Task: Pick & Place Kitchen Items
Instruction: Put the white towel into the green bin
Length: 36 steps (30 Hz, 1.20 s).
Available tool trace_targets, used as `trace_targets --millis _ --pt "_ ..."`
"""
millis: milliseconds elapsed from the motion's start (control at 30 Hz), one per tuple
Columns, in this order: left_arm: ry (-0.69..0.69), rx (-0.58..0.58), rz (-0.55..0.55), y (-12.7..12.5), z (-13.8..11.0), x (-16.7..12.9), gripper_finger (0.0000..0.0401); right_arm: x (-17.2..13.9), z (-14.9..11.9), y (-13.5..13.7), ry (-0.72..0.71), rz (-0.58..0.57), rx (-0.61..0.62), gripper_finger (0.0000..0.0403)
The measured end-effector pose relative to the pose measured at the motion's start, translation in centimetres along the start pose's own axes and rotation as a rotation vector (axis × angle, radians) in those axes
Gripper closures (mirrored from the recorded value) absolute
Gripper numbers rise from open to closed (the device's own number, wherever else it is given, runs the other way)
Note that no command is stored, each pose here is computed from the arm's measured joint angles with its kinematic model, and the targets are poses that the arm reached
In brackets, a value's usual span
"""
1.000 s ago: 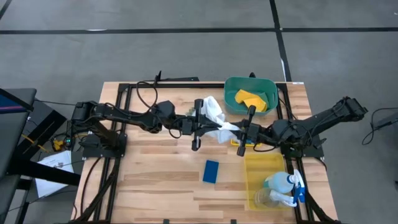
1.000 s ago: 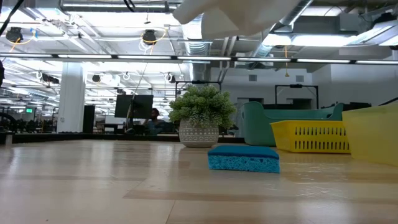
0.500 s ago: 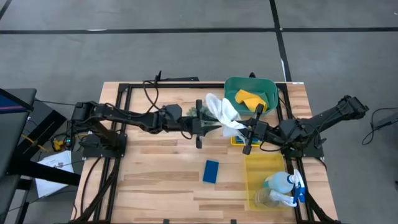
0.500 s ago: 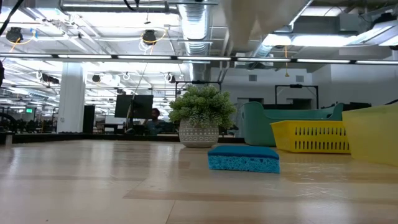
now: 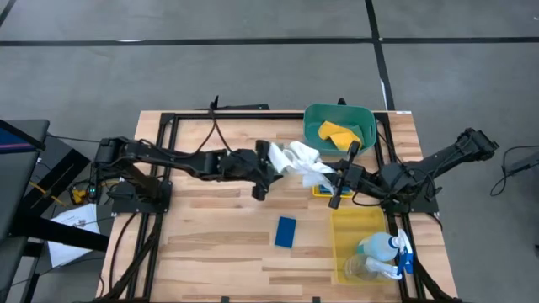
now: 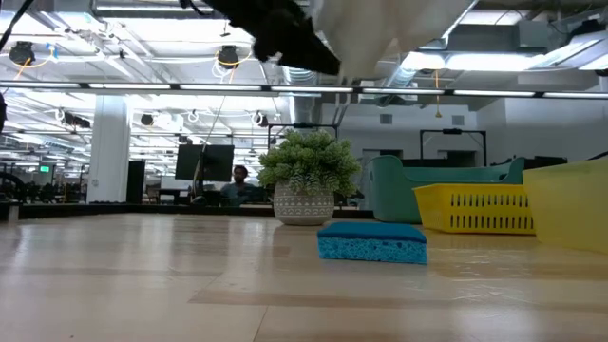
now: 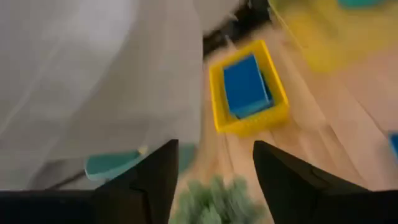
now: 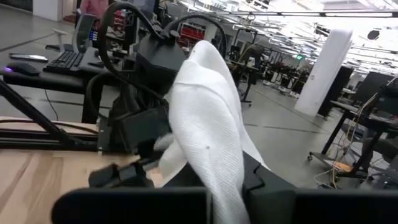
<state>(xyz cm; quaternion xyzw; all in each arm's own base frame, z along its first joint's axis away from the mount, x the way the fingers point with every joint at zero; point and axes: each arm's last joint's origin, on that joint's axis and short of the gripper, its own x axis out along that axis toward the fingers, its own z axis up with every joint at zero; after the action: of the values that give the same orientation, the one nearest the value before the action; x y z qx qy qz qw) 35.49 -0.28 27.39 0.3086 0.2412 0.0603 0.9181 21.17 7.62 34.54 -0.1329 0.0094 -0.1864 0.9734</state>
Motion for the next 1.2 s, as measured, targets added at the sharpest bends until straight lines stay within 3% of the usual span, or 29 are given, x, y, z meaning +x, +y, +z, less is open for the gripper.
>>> trace_targets --millis 200,400,667,900,1200 --pt "0.023 -0.109 -0.067 0.9 -0.3 -4.1 0.0181 0.0 -0.1 -0.1 0.015 -0.023 -0.008 0.0401" --pt "-0.168 -0.251 -0.119 1.5 -2.5 -10.9 0.019 -0.3 0.0 -0.5 0.019 -0.033 0.009 0.0401" --pt "-0.511 -0.416 0.013 0.6 -7.6 -17.7 0.0222 -0.5 -0.1 -0.8 0.033 -0.032 0.028 0.04" --pt "-0.566 -0.504 0.024 -1.8 -12.5 -19.5 0.0262 0.0 -0.6 -1.4 0.066 -0.065 0.026 0.04" --pt "-0.604 -0.537 0.029 -2.9 -14.4 -19.8 0.0303 1.2 -1.7 -2.9 0.137 -0.143 0.045 0.04"
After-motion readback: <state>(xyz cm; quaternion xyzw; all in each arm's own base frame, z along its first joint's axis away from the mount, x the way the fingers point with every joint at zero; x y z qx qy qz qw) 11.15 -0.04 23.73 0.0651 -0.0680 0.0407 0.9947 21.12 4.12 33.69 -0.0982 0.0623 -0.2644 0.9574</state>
